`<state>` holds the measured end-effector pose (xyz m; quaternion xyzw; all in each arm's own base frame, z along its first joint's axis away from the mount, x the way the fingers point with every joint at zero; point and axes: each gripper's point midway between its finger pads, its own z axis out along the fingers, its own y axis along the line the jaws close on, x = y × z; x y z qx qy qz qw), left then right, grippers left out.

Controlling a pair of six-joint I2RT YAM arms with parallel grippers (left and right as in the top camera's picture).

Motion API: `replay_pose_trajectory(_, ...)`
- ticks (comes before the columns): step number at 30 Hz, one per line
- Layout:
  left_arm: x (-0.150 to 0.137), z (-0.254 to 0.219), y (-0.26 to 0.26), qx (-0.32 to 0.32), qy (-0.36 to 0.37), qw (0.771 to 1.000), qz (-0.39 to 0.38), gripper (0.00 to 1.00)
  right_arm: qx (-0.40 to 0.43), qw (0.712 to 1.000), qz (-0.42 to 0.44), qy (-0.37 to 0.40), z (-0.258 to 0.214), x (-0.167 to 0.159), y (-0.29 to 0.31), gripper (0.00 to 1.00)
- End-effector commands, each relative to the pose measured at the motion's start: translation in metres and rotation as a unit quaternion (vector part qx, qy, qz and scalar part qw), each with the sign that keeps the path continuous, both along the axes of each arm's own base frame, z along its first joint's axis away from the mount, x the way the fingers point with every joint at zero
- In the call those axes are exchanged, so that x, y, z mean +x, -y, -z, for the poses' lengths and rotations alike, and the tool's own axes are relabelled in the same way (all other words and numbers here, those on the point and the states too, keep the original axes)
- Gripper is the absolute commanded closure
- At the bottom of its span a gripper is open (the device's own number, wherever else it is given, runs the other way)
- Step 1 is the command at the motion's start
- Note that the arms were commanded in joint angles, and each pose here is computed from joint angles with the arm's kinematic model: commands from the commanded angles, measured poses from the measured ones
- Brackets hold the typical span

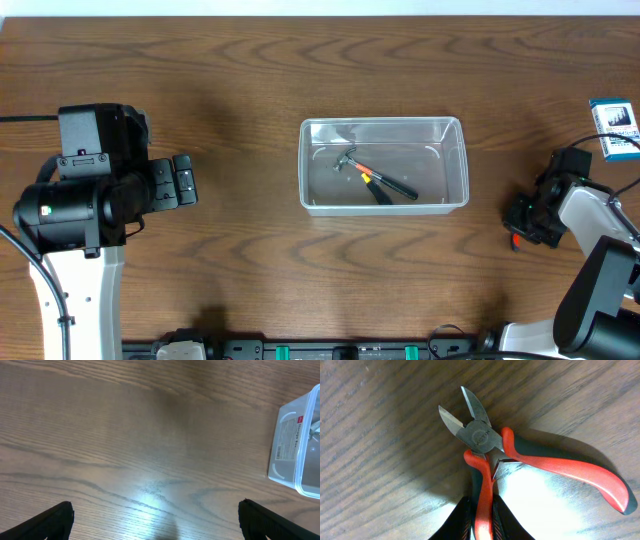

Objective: Pack container
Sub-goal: 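Close the right gripper on the pliers' handles, then lift the pliers and carry them left over the container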

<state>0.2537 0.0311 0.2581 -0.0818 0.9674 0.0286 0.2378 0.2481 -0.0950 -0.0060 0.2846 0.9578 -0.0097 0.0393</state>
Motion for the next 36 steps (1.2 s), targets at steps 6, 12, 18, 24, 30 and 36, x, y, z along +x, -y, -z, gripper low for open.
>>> replay_pose_trajectory(6,0.0,0.0,-0.003,0.001,-0.002,1.0,-0.008,0.02,0.003,0.999,-0.045,0.006,-0.022,0.016,0.004,0.84)
replay_pose_trajectory(12,0.0,0.0,-0.003,0.001,-0.002,1.0,-0.008,0.02,-0.013,0.996,-0.085,0.023,-0.061,0.041,0.015,0.85)
replay_pose_trajectory(18,0.0,0.0,-0.003,0.001,-0.002,1.0,-0.008,0.02,-0.029,0.991,-0.126,0.046,-0.109,0.065,0.02,0.93)
replay_pose_trajectory(24,0.0,0.0,-0.003,0.001,-0.002,1.0,-0.008,0.02,-0.04,0.983,-0.164,0.072,-0.15,0.086,0.005,0.92)
replay_pose_trajectory(30,0.0,0.0,-0.003,0.001,-0.002,1.0,-0.008,0.02,-0.054,0.962,-0.238,0.122,-0.19,0.118,-0.045,0.92)
replay_pose_trajectory(36,0.0,0.0,-0.003,0.001,-0.002,1.0,-0.008,0.02,-0.06,0.921,-0.341,0.177,-0.223,0.141,-0.119,0.87)
